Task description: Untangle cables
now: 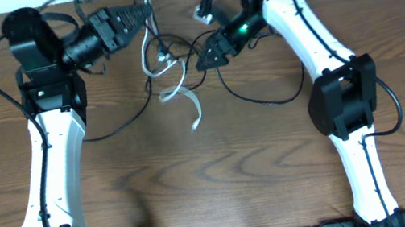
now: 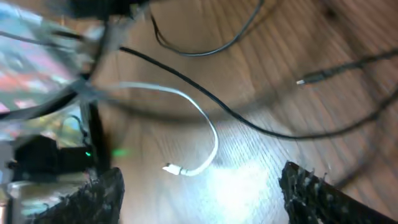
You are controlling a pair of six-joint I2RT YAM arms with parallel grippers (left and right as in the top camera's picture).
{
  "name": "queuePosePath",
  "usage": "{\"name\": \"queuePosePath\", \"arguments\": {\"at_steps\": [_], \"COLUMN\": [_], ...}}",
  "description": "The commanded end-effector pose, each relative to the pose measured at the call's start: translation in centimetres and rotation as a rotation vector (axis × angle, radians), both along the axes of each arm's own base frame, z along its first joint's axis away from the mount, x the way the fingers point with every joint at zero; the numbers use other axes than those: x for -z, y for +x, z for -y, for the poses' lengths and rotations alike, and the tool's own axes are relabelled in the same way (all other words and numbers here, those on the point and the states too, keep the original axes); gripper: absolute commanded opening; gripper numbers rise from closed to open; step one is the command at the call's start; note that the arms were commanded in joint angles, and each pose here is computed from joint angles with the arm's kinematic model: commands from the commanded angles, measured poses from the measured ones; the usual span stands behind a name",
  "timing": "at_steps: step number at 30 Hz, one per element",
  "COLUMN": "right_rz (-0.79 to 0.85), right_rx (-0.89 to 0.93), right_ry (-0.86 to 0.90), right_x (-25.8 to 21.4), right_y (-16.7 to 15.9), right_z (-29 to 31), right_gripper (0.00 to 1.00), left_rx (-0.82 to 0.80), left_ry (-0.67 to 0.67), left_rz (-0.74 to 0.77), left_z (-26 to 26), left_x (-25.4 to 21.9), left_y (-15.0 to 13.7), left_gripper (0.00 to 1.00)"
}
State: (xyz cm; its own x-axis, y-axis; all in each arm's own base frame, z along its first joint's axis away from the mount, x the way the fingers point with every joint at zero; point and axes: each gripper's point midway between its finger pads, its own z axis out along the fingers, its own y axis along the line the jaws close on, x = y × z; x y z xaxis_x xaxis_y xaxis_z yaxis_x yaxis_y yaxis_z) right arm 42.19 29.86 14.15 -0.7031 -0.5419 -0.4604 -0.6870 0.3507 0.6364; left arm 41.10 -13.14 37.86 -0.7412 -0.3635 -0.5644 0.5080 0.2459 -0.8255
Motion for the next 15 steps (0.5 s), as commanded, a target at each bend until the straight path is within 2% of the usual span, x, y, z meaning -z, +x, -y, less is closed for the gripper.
{"name": "queuePosePath", "arguments": {"at_steps": [1, 8, 15], "right_rz": [0.101, 0.154, 0.156], "right_rx": [-0.074, -0.049, -0.01], "right_ry": [0.014, 0.032, 0.028], "right_x": [-0.1, -1.1, -4.9], "right_y": [-0.1, 1.3, 0.6], "right_z": [-0.7, -0.1, 2.4], "right_gripper": [0.78, 0.79, 0.78], "left_rx": [0.05, 0.047, 0.038], "left_ry": [-0.12, -0.145, -0.148], "left_rz": [-0.139, -0.151, -0.15], "left_z": [0.3, 0.2, 0.2], "left_x": [-2.8, -3.5, -3.5], "left_y": [-1.2, -1.2, -1.1], "left_gripper": [0.07, 0.07, 0.07]}}
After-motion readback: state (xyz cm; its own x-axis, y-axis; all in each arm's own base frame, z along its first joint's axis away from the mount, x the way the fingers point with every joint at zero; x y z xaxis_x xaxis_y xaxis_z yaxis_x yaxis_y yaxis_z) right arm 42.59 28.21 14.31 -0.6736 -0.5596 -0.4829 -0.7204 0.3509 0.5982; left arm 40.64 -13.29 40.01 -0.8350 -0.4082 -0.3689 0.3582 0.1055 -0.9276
